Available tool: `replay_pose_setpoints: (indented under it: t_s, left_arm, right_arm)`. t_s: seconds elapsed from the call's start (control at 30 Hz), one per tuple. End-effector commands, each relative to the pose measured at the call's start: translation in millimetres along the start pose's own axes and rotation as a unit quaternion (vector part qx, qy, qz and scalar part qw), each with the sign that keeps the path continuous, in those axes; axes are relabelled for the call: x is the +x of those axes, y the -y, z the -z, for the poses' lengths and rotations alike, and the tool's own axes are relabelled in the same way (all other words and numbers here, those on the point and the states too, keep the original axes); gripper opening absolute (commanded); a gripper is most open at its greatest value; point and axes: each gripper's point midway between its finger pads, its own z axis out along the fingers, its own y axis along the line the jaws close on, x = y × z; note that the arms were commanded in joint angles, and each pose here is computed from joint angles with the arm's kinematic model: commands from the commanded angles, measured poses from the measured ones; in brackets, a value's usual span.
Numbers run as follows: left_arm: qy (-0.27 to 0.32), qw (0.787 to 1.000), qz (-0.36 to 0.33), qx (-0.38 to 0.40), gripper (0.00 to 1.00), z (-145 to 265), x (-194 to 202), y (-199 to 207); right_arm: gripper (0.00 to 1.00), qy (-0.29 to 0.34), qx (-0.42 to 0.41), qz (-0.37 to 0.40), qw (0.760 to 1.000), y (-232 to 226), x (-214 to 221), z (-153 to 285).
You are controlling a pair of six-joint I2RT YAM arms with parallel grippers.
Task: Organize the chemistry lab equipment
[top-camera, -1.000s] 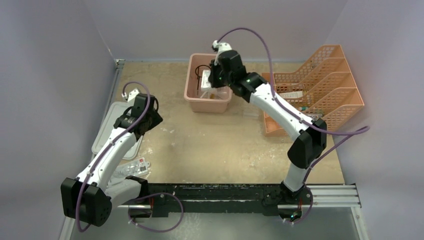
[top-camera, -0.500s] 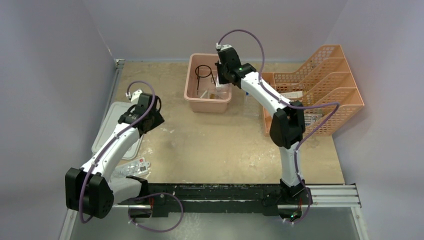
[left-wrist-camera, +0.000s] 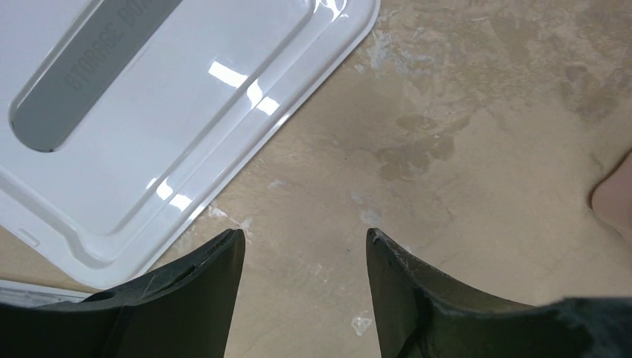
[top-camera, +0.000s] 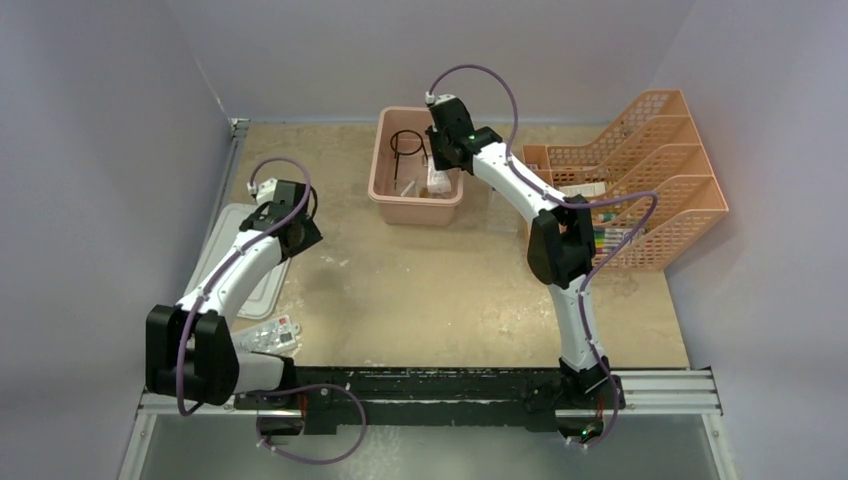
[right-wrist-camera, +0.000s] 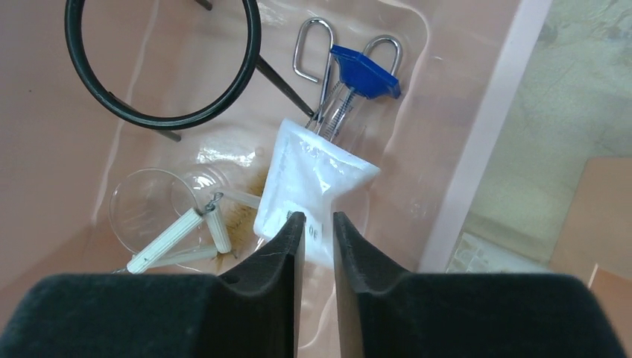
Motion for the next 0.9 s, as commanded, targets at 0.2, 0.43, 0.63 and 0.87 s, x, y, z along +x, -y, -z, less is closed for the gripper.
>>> replay_pose_setpoints:
  t_s: [0.2, 0.43, 0.63, 0.87]
  left_arm:
    - [0.039, 0.997, -0.035, -0.055, 0.63, -20, -46, -6]
    - [0.011, 0.994, -0.065, -0.090, 0.58, -42, -46, -15]
    - [-0.050, 0.989, -0.106, -0.089, 0.49, -71, -24, -14]
    - [-0.094, 0.989, -0.098, -0.051, 0.51, -97, -20, -1]
  right_arm:
    - [0.30, 0.077, 0.007, -0.005, 0.997, 12, -56, 46]
    - [0.32, 0.120, -0.018, -0.017, 0.992, 12, -82, 91]
    - [0.32, 0.129, -0.038, -0.031, 0.990, 11, -81, 112]
    - [0.31, 0.120, -0.060, -0.040, 0.990, 7, -72, 124]
